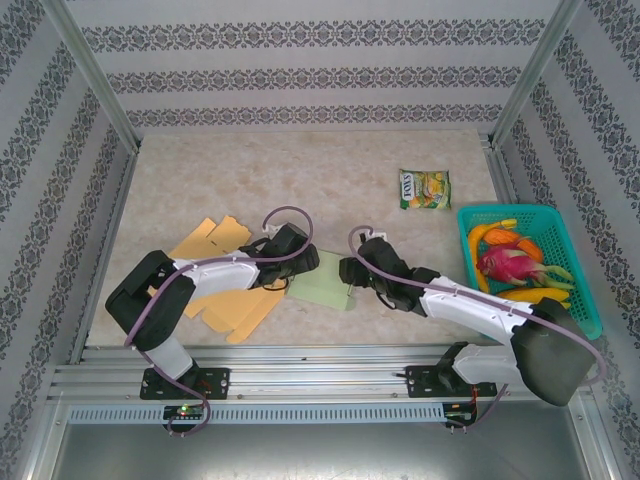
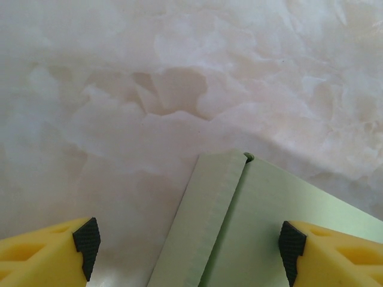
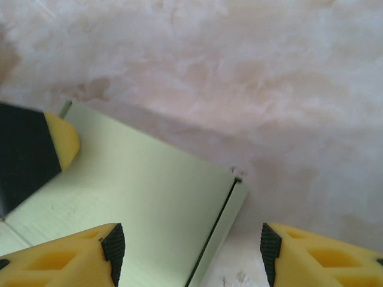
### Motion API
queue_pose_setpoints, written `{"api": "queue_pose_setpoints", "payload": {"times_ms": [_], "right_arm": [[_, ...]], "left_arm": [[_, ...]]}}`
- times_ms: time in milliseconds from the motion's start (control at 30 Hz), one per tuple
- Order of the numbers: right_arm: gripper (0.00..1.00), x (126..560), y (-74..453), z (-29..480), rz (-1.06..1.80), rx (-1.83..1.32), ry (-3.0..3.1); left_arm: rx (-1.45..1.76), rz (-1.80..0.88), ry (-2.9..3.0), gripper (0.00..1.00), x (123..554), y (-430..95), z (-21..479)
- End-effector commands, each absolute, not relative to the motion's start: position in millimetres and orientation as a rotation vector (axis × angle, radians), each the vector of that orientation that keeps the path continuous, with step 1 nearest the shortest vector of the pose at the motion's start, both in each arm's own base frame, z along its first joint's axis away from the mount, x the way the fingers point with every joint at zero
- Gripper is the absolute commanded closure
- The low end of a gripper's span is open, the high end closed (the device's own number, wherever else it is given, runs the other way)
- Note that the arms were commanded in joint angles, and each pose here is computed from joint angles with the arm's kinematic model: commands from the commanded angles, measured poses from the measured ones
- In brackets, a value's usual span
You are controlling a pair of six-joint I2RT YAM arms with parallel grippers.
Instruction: Fold the paper box
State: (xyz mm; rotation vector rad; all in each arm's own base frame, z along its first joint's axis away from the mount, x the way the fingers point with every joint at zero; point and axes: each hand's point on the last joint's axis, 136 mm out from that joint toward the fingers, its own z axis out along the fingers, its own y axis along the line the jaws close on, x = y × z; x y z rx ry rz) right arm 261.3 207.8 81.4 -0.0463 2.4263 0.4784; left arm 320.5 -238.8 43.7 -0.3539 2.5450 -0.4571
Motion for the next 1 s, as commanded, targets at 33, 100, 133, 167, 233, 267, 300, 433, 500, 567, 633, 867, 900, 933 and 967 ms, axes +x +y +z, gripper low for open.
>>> {"api": "queue_pose_setpoints", "payload": {"times_ms": [33,100,133,167,233,267,300,433,500,567,633,867,900,933,967], "right_arm": [[0.37,255,209,62,0.5,0.02,2.471],[0.38,256,207,56,0.475,0.024,2.48],[0.38,257,206,52,0.46,0.027,2.485],[0.38,257,204,49,0.45,0.033,2.49],[0.4,259,200,43,0.43,0.049,2.497],[0.41,260,198,41,0.426,0.059,2.499],[0.42,262,195,39,0.42,0.069,2.5],[0.46,265,180,32,0.384,0.121,2.498],[0.46,265,176,32,0.382,0.13,2.491],[0.46,264,173,34,0.384,0.129,2.482],[0.46,263,172,36,0.385,0.124,2.474],[0.46,260,168,38,0.386,0.115,2.46],[0.46,260,169,37,0.386,0.11,2.463],[0.46,260,169,36,0.384,0.104,2.465],[0.46,259,169,34,0.383,0.102,2.47]], "left_arm": [[-0.429,-0.402,2.569,0.2,308,-232,30],[-0.431,-0.411,2.567,0.2,307,-236,29],[-0.431,-0.411,2.566,0.2,306,-238,29],[-0.43,-0.409,2.565,0.2,306,-239,29],[-0.419,-0.411,2.561,0.2,305,-245,32],[-0.411,-0.411,2.561,0.19,305,-248,33],[-0.4,-0.414,2.559,0.19,306,-251,36],[-0.365,-0.397,2.568,0.17,306,-260,43],[-0.378,-0.381,2.581,0.12,303,-259,44],[-0.419,-0.383,2.598,0.08,299,-258,44],[-0.488,-0.41,2.609,0.04,295,-259,45],[-0.69,-0.521,2.592,0.0,281,-268,63],[-0.704,-0.548,2.58,0.0,280,-271,66],[-0.701,-0.58,2.564,0.0,279,-276,71],[-0.698,-0.601,2.55,0.0,279,-279,74]]}}
